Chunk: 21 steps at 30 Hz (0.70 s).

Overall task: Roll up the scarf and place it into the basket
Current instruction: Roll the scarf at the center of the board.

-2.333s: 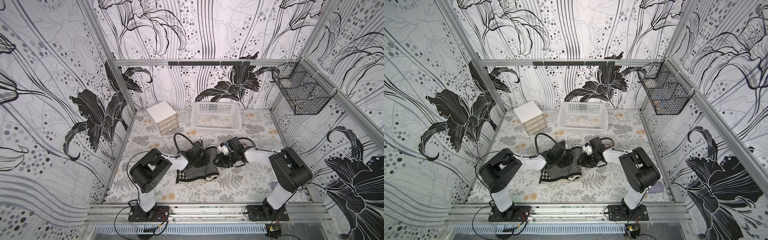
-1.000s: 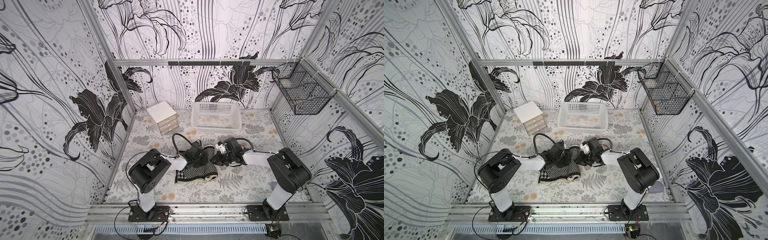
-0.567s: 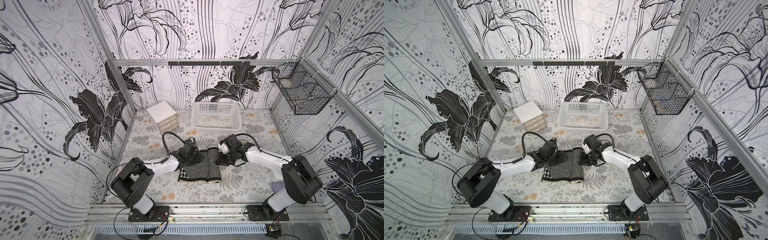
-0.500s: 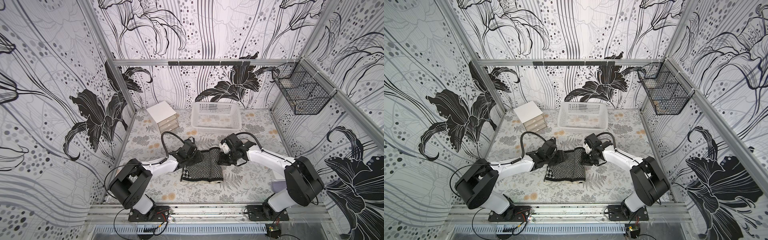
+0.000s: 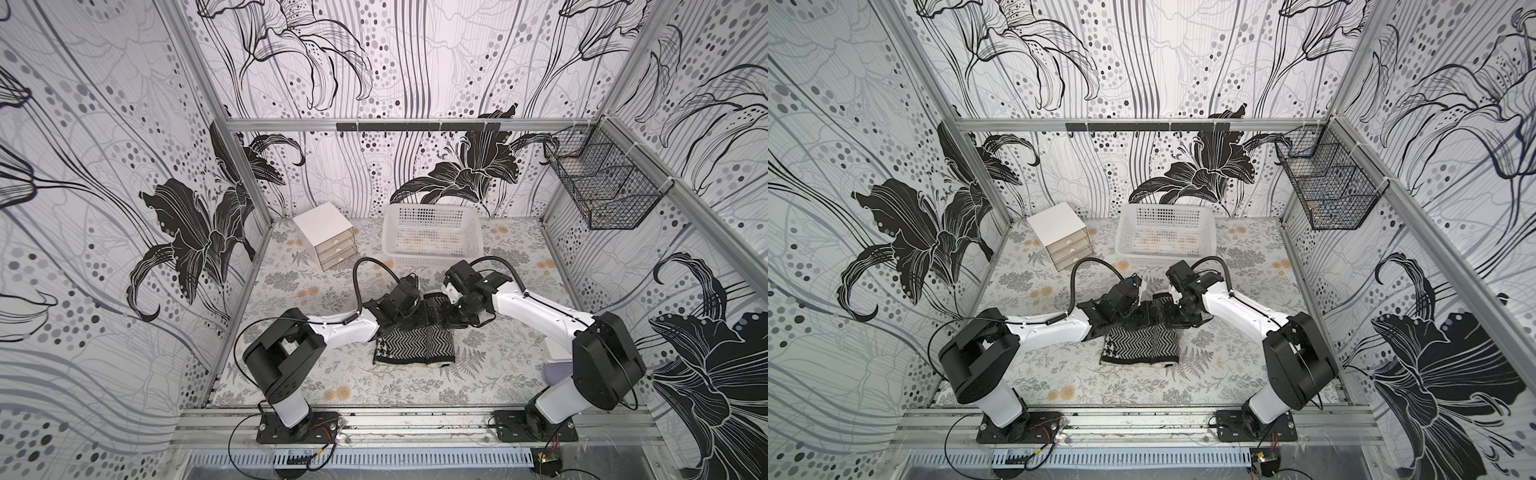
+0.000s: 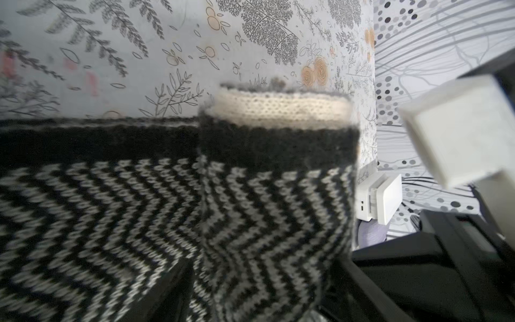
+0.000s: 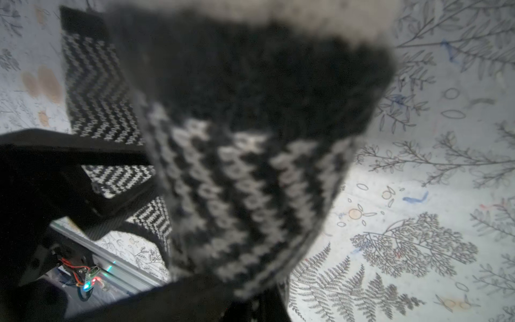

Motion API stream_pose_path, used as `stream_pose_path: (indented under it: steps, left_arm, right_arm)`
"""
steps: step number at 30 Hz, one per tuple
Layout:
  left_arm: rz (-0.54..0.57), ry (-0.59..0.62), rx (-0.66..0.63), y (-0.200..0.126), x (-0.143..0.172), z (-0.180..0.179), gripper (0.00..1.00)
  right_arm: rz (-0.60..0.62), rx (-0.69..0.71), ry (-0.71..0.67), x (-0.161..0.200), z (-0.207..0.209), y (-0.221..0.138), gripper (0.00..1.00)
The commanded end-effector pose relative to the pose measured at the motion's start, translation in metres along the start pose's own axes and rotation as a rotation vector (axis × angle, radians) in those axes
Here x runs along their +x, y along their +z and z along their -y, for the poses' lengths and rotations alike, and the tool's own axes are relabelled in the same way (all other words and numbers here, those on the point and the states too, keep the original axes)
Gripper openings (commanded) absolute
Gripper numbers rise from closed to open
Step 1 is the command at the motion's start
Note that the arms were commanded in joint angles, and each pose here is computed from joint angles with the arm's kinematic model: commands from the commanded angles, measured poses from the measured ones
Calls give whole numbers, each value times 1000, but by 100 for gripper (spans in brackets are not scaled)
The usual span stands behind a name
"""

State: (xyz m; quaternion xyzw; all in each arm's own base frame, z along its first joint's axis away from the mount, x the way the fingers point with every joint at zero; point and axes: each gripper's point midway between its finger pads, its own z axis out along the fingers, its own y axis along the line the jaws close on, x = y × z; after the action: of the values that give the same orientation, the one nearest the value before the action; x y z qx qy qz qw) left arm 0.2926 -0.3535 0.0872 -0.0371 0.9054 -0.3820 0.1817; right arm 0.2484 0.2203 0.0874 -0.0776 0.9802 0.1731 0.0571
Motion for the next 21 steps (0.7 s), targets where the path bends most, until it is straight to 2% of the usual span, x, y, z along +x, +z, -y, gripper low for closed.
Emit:
stream_pose_path:
  steps: [1, 2, 3, 10, 11, 13, 15, 21]
  left_arm:
    - [2, -1, 15, 11, -3, 8, 25]
    - [0, -9, 3, 12, -2, 4, 4]
    - [5, -17, -8, 12, -1, 0, 0]
    - [18, -32, -80, 5, 7, -25, 0]
    - [22, -36, -87, 5, 8, -29, 0]
    - [25, -51, -113, 3, 11, -44, 0]
    - [25, -74, -121, 0, 16, -60, 0]
    - [26, -109, -114, -3, 21, -98, 0]
  right_arm:
    - [7, 1, 11, -1, -2, 2, 0]
    - [6, 2, 12, 0, -1, 3, 0]
    - [10, 3, 13, 0, -1, 3, 0]
    - [36, -28, 5, -6, -8, -1, 0]
    - [42, -25, 5, -6, -7, -2, 3]
    - [55, -3, 10, -4, -1, -5, 23]
    - [52, 31, 22, 0, 9, -5, 31]
    - [73, 102, 52, 2, 29, -9, 36]
